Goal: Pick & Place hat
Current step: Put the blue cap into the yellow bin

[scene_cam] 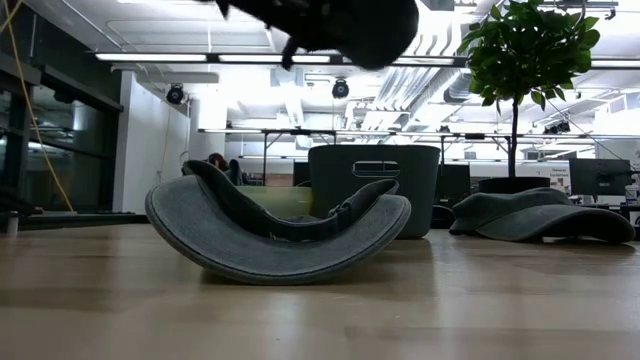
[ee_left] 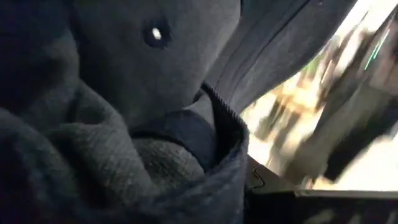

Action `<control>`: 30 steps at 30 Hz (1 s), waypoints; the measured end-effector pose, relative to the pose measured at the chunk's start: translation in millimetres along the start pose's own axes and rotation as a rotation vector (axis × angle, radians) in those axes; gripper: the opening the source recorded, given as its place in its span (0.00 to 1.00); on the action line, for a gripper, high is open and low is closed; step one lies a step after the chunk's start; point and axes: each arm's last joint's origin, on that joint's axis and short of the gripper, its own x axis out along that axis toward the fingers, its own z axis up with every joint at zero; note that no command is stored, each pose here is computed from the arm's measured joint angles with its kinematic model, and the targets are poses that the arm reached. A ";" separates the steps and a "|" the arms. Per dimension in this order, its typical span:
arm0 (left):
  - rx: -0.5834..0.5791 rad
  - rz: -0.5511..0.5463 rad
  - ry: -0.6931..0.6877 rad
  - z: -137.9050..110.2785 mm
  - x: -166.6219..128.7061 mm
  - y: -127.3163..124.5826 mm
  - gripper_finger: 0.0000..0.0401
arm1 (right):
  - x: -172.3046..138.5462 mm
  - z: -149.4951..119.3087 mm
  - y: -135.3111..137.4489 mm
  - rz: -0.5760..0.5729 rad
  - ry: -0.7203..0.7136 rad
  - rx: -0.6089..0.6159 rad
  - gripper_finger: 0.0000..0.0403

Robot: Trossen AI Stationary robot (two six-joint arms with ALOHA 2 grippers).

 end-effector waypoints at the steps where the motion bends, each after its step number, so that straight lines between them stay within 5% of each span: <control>1: 0.060 0.026 0.069 4.6 -3.8 -1.4 0.01 | -3.9 1.1 0.4 0.003 0.013 0.010 0.35; 6: 0.334 0.244 0.327 33.3 -28.0 -12.1 0.01 | -14.8 -2.9 1.3 0.001 0.115 0.047 0.35; 16: 0.672 0.606 0.467 51.7 -59.2 -28.7 0.01 | -8.7 -19.3 5.0 0.142 0.236 0.052 0.35; 23: 0.578 0.622 0.595 44.3 -64.8 -13.6 0.01 | -5.8 -25.3 5.4 0.162 0.276 0.067 0.35; 30: 0.290 0.544 0.813 32.1 -61.7 36.2 0.01 | -6.9 -28.3 6.7 0.201 0.310 0.092 0.35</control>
